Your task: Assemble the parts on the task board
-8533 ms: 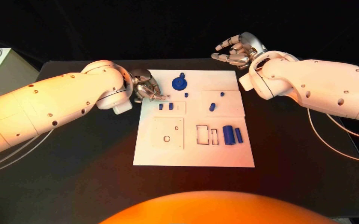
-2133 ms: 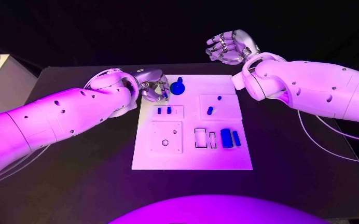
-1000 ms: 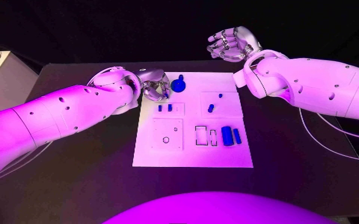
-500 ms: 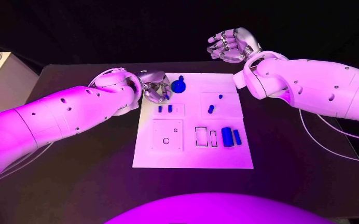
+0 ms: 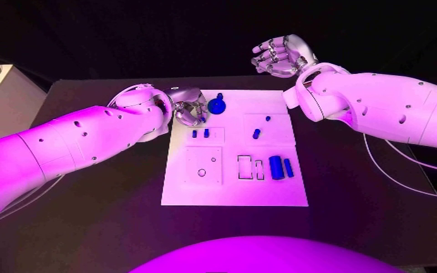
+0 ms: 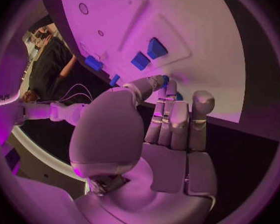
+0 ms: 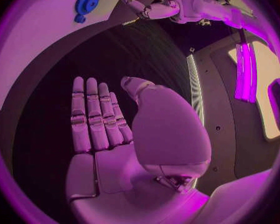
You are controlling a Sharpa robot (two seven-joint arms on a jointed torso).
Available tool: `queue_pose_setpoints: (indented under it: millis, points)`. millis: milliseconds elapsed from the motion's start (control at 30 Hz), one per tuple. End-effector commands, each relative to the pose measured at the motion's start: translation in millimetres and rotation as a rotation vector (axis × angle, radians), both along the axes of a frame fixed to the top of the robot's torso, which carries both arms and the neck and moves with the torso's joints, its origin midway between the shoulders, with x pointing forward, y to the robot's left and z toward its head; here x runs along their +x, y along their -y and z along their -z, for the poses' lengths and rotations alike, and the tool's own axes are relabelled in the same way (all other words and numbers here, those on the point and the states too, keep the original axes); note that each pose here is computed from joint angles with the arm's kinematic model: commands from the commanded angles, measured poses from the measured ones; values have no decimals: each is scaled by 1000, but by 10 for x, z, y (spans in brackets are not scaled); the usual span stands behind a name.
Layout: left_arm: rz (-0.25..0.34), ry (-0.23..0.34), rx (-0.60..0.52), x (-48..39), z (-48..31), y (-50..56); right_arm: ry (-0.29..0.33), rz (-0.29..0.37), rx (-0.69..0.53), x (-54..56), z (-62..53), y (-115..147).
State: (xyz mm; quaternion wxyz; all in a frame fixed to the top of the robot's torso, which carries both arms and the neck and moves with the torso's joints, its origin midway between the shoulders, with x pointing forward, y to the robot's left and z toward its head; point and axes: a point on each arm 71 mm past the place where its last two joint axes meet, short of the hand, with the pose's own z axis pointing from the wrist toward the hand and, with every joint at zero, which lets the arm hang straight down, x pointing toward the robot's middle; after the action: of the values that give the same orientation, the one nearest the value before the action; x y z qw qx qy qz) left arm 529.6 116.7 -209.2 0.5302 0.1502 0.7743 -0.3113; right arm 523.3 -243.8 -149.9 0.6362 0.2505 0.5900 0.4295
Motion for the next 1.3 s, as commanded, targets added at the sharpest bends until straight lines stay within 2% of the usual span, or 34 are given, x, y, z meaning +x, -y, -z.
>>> queue_pose_setpoints:
  millis: [33,1300]
  points:
    - [13,-16,24,-19,31,18,3,-19,-2,-5,-2,-16]
    - [-10,4,16,-11,17,-33,1,-17,-4,2,4,-14]
